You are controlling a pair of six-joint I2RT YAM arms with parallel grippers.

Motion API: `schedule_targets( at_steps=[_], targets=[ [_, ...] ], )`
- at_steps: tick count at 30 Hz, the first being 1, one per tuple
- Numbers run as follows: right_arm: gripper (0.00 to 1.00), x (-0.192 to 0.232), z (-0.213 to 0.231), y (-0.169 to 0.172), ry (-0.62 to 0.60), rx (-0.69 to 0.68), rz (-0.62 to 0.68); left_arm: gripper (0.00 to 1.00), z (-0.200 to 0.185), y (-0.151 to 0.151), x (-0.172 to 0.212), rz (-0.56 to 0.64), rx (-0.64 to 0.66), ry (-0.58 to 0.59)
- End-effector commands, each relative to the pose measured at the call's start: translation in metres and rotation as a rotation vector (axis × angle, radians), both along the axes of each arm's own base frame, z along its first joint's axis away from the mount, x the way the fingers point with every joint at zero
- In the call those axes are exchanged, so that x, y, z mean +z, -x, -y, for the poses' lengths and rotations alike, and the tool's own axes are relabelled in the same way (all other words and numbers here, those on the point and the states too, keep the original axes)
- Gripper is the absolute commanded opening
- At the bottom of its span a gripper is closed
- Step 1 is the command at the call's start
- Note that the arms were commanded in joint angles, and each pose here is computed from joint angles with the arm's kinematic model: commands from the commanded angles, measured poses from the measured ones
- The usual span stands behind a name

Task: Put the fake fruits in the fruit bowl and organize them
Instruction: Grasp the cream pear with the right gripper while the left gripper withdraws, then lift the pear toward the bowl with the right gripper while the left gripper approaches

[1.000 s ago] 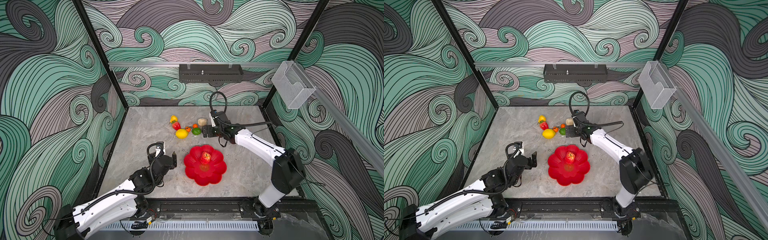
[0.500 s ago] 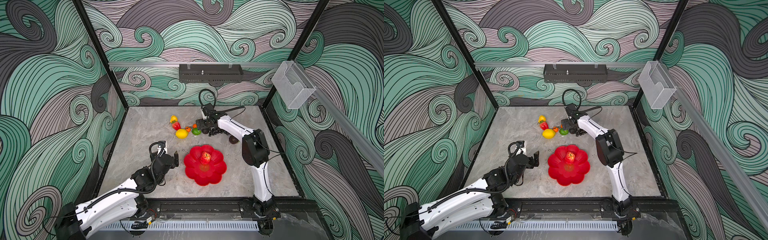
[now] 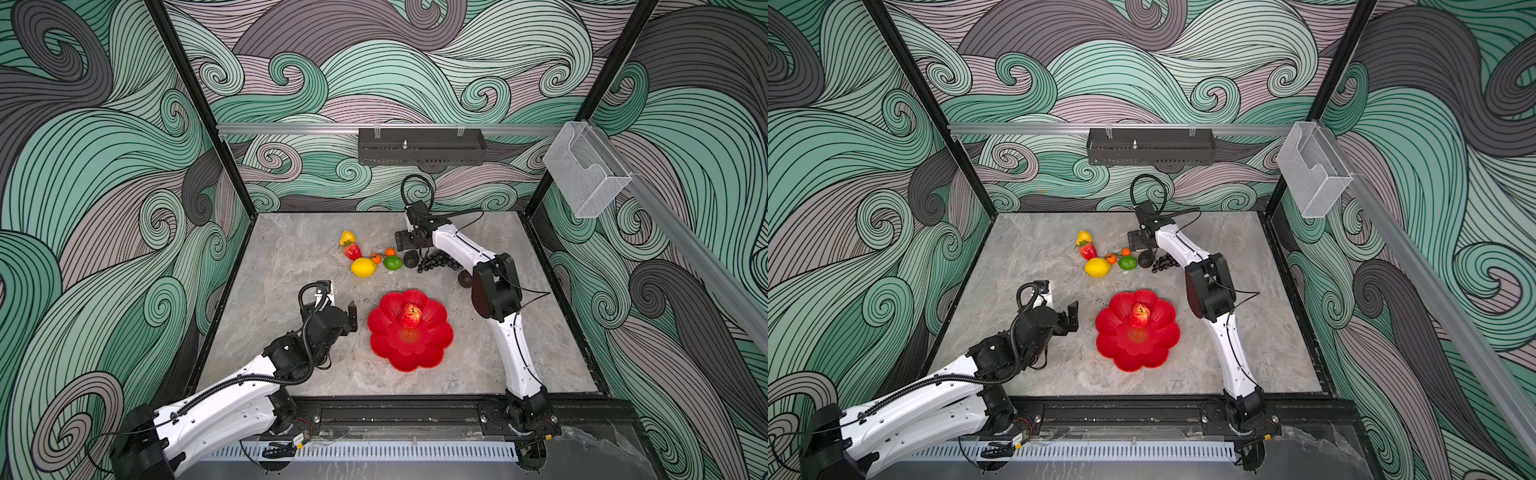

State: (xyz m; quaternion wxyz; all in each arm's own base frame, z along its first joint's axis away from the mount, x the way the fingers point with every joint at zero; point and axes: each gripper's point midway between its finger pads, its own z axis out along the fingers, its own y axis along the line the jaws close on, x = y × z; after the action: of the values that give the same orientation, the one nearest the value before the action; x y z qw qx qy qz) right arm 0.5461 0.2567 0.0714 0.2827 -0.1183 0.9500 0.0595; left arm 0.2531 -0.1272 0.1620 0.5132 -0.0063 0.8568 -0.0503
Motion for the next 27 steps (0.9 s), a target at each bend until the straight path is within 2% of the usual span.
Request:
schedule_targets(
  at_steps=[1,8,15,20,27],
  targets=[
    [0.86,-0.012,0.001,-0.002,-0.019,0.004,-0.039,0.99,0.001,-0.004,0.008,0.011,0.01,0.015],
    [0.76,-0.027,-0.003,-0.011,-0.079,0.02,-0.073,0.99,0.001,-0.005,0.008,0.006,0.013,0.012],
    [0.65,-0.032,-0.003,-0.014,-0.082,0.025,-0.075,0.99,0.003,-0.007,0.007,-0.002,0.012,0.004],
    [0.56,-0.023,-0.002,-0.014,-0.087,0.03,-0.065,0.99,0.004,-0.007,0.007,-0.006,0.012,-0.001],
    [0.41,0.013,-0.002,-0.005,-0.107,0.053,-0.022,0.99,0.004,-0.008,0.007,-0.01,0.014,-0.004]
  ],
)
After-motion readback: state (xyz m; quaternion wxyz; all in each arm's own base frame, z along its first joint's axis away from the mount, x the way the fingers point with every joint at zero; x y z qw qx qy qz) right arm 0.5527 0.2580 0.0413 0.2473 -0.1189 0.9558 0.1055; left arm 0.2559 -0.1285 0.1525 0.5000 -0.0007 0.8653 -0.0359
